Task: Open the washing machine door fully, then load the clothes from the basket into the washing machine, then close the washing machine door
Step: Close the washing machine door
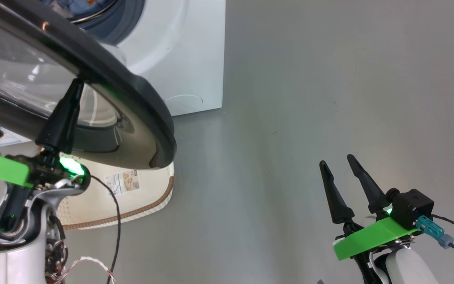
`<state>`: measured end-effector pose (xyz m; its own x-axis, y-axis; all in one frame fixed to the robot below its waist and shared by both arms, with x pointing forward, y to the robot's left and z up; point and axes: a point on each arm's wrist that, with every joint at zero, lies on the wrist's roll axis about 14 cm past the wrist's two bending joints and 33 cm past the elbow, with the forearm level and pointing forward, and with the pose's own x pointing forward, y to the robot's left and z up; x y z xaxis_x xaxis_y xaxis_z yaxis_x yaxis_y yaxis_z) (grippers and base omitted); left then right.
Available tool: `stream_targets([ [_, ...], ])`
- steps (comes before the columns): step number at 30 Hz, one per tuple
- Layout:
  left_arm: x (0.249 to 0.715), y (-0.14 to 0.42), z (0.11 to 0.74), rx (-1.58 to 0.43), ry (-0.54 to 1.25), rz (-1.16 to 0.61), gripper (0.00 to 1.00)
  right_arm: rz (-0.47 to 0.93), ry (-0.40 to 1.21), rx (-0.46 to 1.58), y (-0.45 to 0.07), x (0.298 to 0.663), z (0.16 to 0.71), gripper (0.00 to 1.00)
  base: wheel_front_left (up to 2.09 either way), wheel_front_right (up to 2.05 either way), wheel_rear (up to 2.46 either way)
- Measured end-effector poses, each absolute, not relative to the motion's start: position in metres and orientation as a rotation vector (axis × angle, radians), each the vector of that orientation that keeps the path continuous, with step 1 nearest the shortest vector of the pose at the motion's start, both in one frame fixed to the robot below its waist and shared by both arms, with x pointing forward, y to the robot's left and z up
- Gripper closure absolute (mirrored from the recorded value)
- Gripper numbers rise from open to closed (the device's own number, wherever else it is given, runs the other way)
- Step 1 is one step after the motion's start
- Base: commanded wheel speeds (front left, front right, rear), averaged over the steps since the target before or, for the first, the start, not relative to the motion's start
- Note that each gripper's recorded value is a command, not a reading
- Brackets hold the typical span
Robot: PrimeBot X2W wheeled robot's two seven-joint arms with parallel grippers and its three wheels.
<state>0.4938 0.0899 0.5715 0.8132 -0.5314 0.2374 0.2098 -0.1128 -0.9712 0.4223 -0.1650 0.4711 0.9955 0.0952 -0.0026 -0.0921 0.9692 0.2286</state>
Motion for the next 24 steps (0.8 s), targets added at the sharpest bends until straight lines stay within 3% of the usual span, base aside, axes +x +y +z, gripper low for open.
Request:
stream_targets([
  [11, 0.483, 0.093, 0.587, -1.567, 0.215, -0.634, 1.00, 0.085, -0.033, 0.227, -0.170, 0.416, 0.489, 0.00, 0.00, 0.00, 0.00],
  [24, 0.438, 0.133, 0.555, -1.604, 0.157, -0.417, 1.00, 0.139, -0.064, 0.249, -0.151, 0.413, 0.503, 0.00, 0.00, 0.00, 0.00],
])
